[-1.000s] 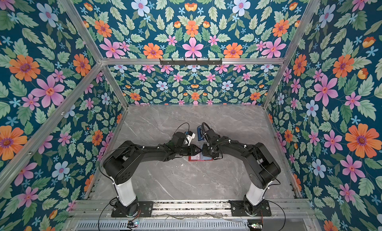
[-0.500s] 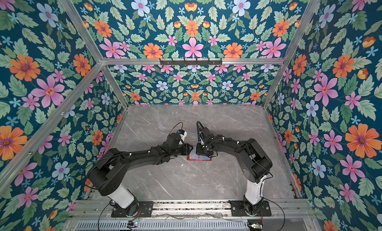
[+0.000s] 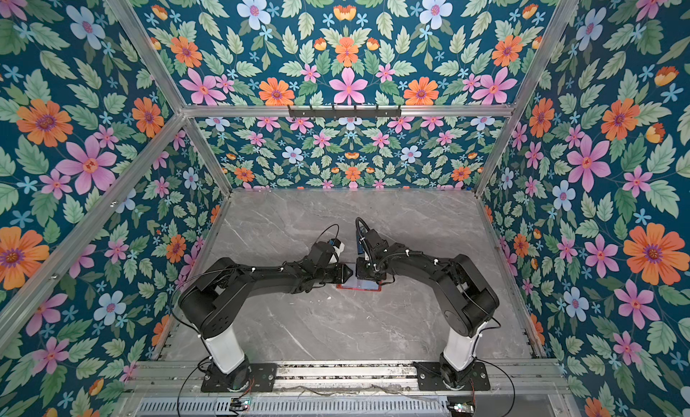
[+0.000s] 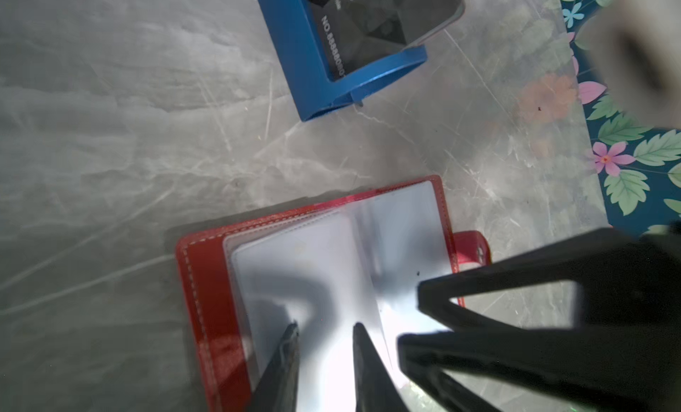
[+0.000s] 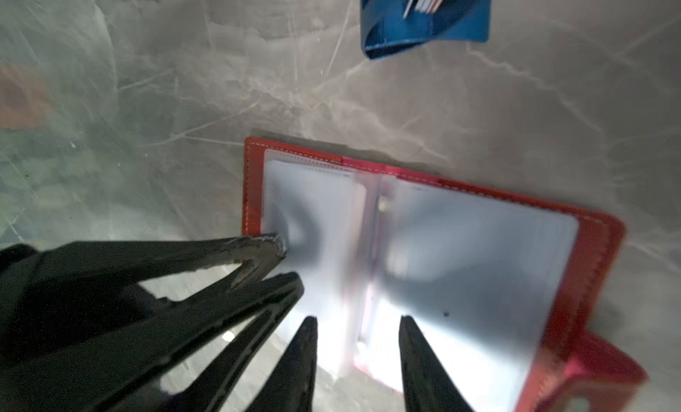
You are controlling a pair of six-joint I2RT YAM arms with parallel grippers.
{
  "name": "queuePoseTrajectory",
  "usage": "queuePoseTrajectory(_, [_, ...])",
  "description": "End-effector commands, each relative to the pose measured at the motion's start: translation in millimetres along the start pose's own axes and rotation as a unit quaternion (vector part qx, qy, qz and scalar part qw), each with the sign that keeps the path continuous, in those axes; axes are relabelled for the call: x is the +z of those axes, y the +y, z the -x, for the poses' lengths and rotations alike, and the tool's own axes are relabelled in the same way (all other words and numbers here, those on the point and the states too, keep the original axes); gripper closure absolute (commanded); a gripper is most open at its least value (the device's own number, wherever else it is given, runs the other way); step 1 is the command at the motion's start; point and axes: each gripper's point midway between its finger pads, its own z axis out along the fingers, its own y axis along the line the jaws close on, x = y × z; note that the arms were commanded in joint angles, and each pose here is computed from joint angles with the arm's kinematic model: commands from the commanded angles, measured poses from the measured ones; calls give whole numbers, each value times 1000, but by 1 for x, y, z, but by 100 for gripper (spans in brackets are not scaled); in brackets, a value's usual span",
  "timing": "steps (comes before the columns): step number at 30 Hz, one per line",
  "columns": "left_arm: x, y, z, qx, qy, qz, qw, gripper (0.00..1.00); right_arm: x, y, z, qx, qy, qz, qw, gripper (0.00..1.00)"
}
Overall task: Insert credit cards into a card holder
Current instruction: Flip over the card slot on the card holder, then pick up the credit card from the storage box.
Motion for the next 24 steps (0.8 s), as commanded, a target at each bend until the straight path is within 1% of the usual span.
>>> queuePoseTrajectory(1, [-5, -3, 11, 7, -6, 12, 1000, 70, -13, -12, 8, 7, -24, -29, 999, 59])
queuePoseTrajectory(6, [-11, -19, 45, 11, -35, -8, 999, 67, -30, -19, 23, 3, -33, -34, 999, 57])
queuePoseTrajectory(10, [-5, -20, 71, 12, -44, -1, 999, 65, -45, -22, 42, -10, -40, -36, 999, 56])
queuePoseTrajectory(12, [1, -15, 85, 7, -46, 8, 999, 64, -53, -22, 55, -19, -44, -37, 998, 55])
queuePoseTrajectory(18, [17, 7, 119, -15, -53, 27, 998, 59, -59, -21, 91, -38, -40, -38, 998, 51])
queuePoseTrajectory(21, [27, 16, 127, -27, -48, 27, 998, 59, -55, -17, 107, -54, -33, -33, 997, 51])
queuePoseTrajectory(24, [35, 16, 133, -28, -45, 13, 998, 58, -49, -13, 119, -70, -28, -35, 997, 51])
